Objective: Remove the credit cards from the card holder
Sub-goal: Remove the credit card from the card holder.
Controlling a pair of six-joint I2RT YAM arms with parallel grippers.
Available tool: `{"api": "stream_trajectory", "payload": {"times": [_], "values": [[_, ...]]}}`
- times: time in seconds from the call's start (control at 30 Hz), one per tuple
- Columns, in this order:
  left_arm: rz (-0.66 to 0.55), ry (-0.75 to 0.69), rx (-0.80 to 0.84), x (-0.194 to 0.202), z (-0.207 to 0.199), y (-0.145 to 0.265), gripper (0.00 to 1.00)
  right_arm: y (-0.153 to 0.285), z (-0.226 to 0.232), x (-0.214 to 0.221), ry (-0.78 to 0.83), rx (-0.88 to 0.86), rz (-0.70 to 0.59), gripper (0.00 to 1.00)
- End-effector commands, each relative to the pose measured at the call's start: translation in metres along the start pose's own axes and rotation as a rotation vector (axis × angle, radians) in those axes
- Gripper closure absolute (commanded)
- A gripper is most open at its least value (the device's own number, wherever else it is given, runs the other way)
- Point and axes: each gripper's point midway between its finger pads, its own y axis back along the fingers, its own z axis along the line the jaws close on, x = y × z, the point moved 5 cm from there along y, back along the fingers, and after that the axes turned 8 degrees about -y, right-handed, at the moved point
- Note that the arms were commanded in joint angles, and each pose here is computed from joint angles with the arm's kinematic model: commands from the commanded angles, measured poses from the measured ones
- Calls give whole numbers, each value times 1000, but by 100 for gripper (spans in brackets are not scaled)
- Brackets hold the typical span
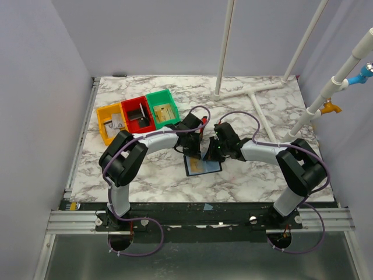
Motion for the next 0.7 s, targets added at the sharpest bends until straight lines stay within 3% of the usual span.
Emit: {"api": "stream_trajectory", "payload": {"times": [0.0, 0.27, 0.4, 0.53, 0.67], "values": [[24, -20, -14, 5, 1, 0, 100, -13, -41, 25, 8, 167, 78, 99], [14, -26, 41, 1, -9, 7, 100, 16, -11, -1, 27, 107, -17, 73], [5, -14, 75, 1, -14, 10, 100, 32, -5, -12, 33, 125, -68, 67], [-3, -6, 107, 0, -20, 12, 100, 49, -4, -22, 45, 155, -132, 49], [-11, -6, 129, -1, -26, 15, 100, 65, 0, -29, 48, 159, -180, 46]]}}
